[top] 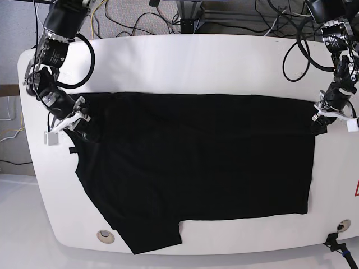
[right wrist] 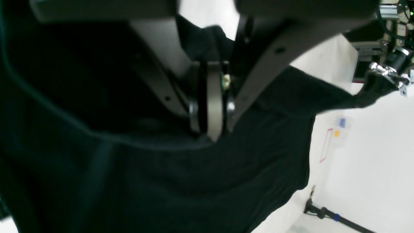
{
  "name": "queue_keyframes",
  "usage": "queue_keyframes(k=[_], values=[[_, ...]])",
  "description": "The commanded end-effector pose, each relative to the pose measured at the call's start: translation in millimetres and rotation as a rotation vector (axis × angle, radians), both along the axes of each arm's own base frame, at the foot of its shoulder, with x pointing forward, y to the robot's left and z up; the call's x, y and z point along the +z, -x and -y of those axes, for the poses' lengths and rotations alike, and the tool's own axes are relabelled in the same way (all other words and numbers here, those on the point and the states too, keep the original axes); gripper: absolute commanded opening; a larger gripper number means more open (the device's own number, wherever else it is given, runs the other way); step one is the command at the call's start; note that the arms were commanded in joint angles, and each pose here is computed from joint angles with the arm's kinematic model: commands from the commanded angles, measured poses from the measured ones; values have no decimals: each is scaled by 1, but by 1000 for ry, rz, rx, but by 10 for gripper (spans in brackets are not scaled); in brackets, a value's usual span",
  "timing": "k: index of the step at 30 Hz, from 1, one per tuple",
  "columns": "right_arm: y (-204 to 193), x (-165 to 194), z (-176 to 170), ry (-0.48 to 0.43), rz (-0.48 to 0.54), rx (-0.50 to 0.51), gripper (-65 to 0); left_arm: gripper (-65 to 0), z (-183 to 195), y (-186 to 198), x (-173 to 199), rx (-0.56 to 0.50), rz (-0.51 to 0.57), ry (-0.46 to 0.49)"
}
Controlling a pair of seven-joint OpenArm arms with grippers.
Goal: Fold the T-shirt properly
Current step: 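Lower both grippers to the shirt's side edges and regrasp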
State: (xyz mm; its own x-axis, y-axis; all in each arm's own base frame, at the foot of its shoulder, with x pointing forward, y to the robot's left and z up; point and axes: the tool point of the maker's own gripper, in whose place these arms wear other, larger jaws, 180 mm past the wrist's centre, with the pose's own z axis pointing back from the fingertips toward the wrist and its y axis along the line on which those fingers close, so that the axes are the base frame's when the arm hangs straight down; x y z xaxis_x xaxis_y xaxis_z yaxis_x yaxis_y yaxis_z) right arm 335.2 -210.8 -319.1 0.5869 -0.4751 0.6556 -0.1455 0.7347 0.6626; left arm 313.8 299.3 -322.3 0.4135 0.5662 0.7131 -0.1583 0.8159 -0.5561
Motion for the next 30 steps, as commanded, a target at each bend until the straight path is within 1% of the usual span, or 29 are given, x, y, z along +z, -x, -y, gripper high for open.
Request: queue_keyframes(k=[1,5,8,10,12,14,18,23,24,25,26,27,29,30], values=[[-15,20,2,-10,66,3,-650,-650,-7,-12,19,5,62,-10],[-32,22,-1,-36,67,10,-650,-650,-8,-21,28,6,90,-11],[-40,21,-2,-52,63,10,-650,-650,-12,-26,25,18,84,4],[-45,23,-3,-20,66,17,-650,-650,-15,-27,20,27,74,14],[-50,22,0,30,62,19,-650,-650,-20,-27,21,27,69,0],[-54,23,0,57,61,19,-650,-650,-21,-32,26,28,83,-1],[-58,26,0,71,68,19,-650,-650,-24,-34,24,35,76,3],[-68,35,2,74,83,9,-650,-650,-30,-42,26,40,66,-65],[-69,29,5,93,62,5,-650,-650,-31,-43,26,41,62,-75],[-76,33,8,117,64,0,-650,-650,-31,-45,28,40,66,-85],[-83,31,12,146,49,-8,-557,-534,-33,-49,31,43,70,-103],[-87,24,15,172,22,-13,-460,-403,-36,-52,33,49,67,-129],[-97,21,21,212,-1,-15,-295,-203,-43,-58,38,58,58,-194],[-101,25,24,233,1,-18,-220,-136,-50,-61,44,63,56,-240]])
